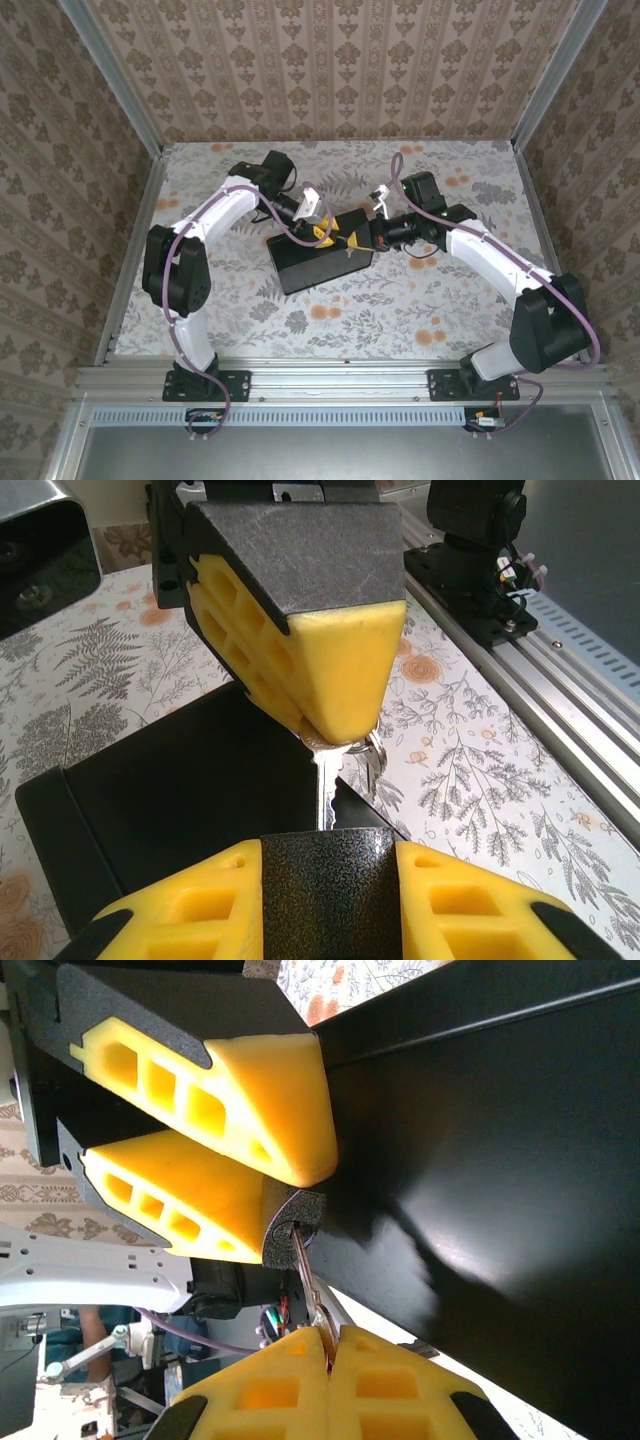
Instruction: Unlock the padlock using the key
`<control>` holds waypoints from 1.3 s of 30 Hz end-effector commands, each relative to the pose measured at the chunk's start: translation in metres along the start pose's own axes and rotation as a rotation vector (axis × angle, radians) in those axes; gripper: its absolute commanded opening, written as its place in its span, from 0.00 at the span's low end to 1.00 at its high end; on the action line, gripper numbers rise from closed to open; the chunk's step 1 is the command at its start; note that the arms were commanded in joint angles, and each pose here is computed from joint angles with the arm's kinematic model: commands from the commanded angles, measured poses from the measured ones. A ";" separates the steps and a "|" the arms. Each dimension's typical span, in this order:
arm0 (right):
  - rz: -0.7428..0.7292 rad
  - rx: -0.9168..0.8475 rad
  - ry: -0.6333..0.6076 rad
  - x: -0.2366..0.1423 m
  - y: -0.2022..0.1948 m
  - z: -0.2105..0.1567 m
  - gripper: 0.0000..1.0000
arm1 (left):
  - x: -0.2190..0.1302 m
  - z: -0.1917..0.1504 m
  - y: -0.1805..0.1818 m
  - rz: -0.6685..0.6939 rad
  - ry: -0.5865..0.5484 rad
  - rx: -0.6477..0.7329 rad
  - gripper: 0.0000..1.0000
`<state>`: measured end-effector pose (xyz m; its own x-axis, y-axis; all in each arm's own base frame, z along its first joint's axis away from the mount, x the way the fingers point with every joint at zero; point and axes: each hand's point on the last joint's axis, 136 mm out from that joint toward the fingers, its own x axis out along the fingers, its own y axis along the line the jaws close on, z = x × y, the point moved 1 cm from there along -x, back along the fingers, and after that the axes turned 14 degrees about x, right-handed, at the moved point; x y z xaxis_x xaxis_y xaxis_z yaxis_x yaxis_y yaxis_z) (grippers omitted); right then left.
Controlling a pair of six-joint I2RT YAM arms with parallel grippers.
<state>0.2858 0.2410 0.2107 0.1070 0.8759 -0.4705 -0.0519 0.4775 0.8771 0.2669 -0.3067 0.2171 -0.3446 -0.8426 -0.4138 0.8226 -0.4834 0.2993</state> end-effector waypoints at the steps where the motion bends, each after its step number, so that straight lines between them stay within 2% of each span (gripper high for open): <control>1: -0.016 0.015 -0.014 -0.020 -0.005 -0.014 0.00 | -0.020 0.001 0.005 0.050 -0.016 -0.021 0.26; 11: -0.052 0.035 0.004 -0.024 -0.017 -0.029 0.00 | -0.021 0.000 0.007 0.056 -0.014 -0.019 0.26; 19: 0.076 0.015 -0.040 -0.013 0.008 -0.008 0.00 | -0.017 0.006 0.004 0.037 -0.033 -0.001 0.26; 28: 0.021 -0.021 -0.003 0.003 0.007 -0.002 0.00 | -0.015 0.006 0.005 0.021 -0.035 0.001 0.26; 39: 0.037 -0.036 -0.010 0.008 0.012 0.006 0.00 | -0.015 0.005 0.005 0.021 -0.030 -0.001 0.26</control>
<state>0.2871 0.2480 0.2086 0.1091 0.8839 -0.4547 -0.0463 0.4615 0.8860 0.2769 -0.2932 0.2155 -0.3192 -0.8441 -0.4308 0.8414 -0.4616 0.2810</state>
